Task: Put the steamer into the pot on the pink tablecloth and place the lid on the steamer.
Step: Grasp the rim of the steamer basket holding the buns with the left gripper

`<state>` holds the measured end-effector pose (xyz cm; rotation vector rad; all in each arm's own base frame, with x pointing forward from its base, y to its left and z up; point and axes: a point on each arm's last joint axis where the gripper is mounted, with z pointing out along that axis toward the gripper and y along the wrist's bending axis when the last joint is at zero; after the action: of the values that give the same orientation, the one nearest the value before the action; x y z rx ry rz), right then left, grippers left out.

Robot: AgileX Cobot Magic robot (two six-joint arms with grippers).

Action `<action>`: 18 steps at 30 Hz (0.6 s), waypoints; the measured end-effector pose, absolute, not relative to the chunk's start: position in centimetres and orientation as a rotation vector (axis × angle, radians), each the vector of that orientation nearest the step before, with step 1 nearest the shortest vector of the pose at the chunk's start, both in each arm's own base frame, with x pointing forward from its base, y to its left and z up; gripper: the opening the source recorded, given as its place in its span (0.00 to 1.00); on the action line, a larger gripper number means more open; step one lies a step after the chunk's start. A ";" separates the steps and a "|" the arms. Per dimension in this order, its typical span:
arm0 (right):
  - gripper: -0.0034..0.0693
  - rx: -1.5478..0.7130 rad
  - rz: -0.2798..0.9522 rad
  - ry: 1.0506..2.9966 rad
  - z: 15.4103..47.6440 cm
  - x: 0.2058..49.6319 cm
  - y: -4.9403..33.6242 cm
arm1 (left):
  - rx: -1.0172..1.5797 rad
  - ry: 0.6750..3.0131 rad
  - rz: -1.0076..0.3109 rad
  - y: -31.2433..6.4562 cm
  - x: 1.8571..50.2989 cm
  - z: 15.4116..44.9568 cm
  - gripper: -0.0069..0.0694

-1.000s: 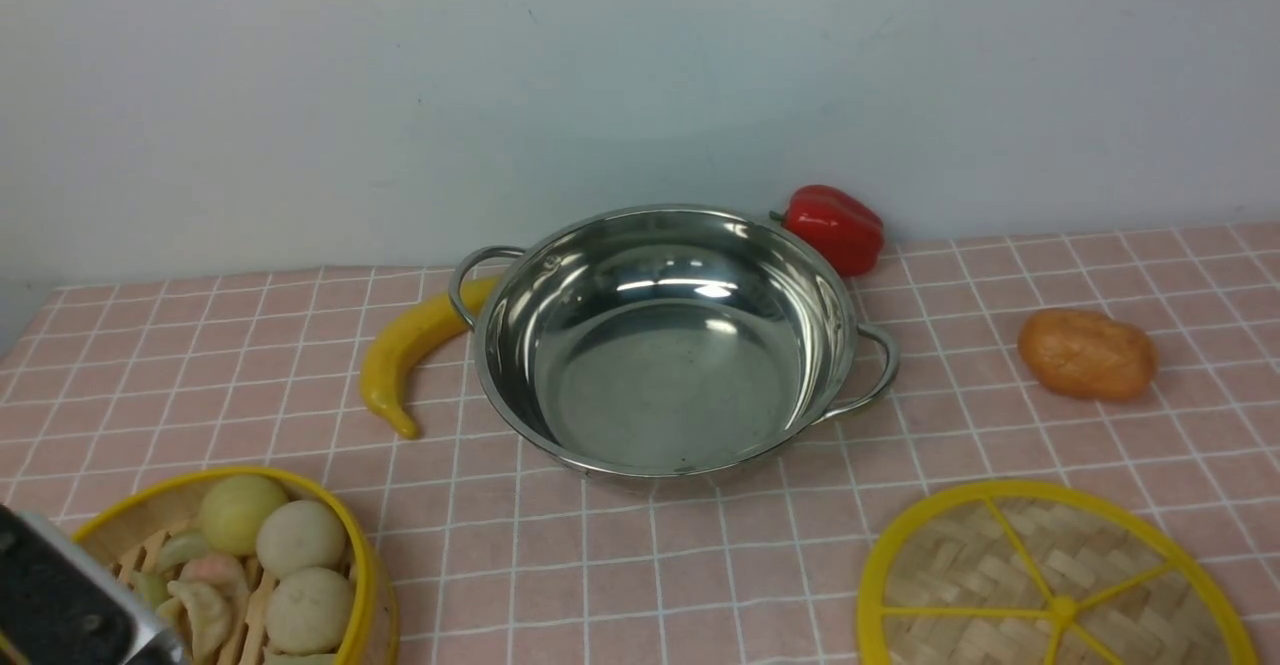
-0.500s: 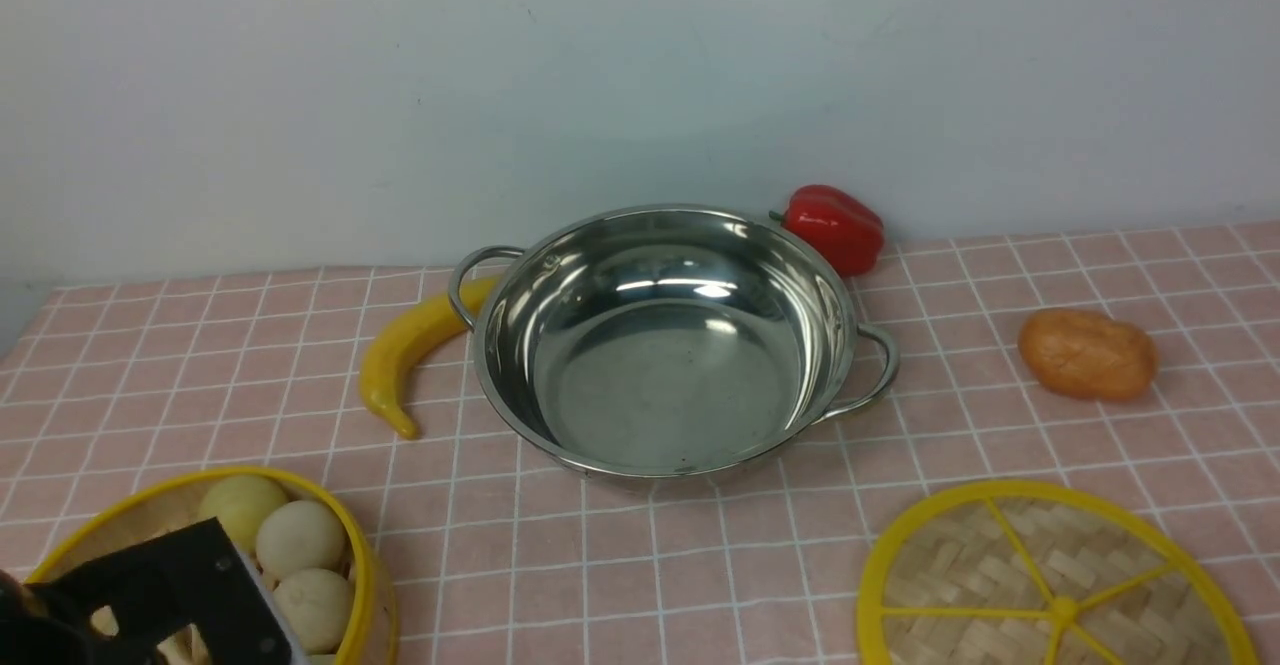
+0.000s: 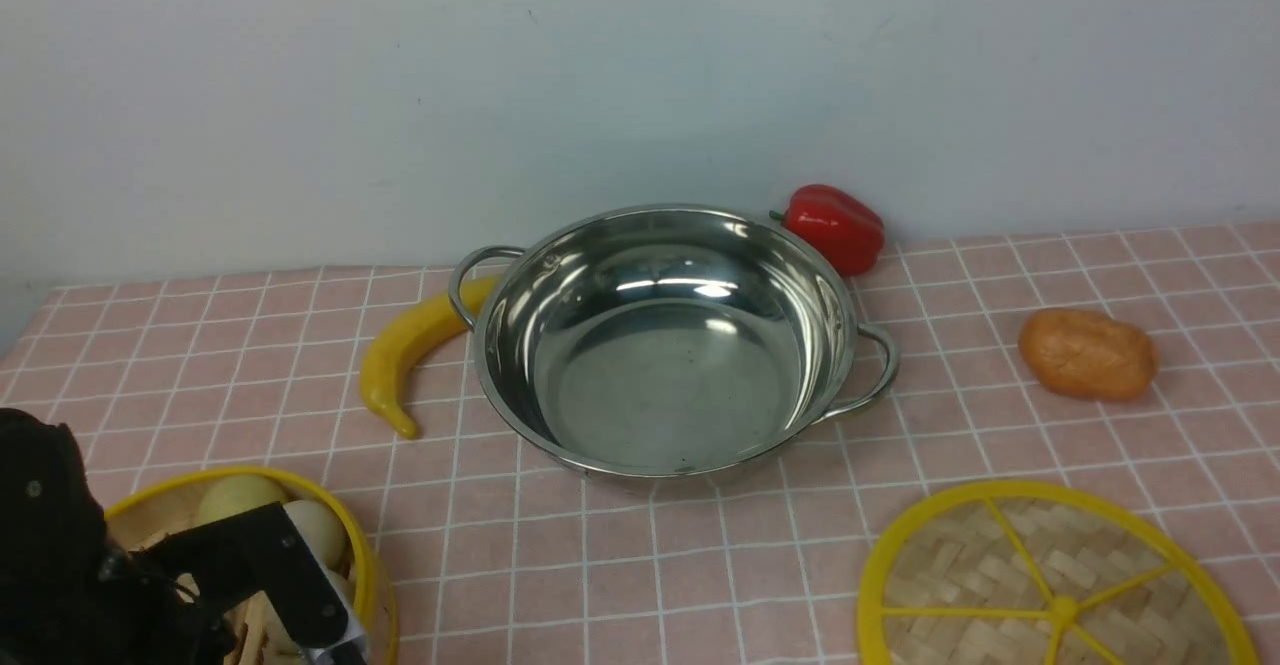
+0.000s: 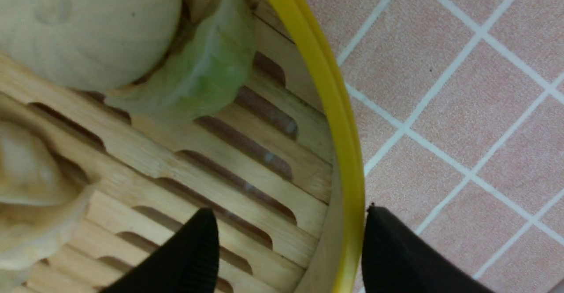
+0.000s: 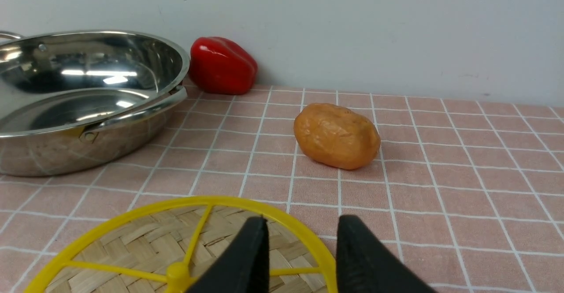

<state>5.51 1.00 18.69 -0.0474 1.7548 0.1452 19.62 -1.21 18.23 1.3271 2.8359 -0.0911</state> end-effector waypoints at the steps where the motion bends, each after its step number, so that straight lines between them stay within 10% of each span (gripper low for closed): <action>1: 0.38 -0.047 0.145 1.755 18.7 5.5 1.0 | 1.333 2.856 -0.109 -1.2 19.8 17.7 0.63; 12: 0.38 -0.047 0.145 1.755 18.7 5.5 1.0 | 1.356 2.934 -0.204 -1.4 20.2 15.7 0.61; 18: 0.38 -0.047 0.145 1.755 18.7 5.5 1.0 | 1.358 2.956 -0.230 -1.5 20.1 15.6 0.23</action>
<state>5.51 1.00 18.69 -0.0474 1.7548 0.1452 20.07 -1.51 15.62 1.3581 2.9558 -0.2303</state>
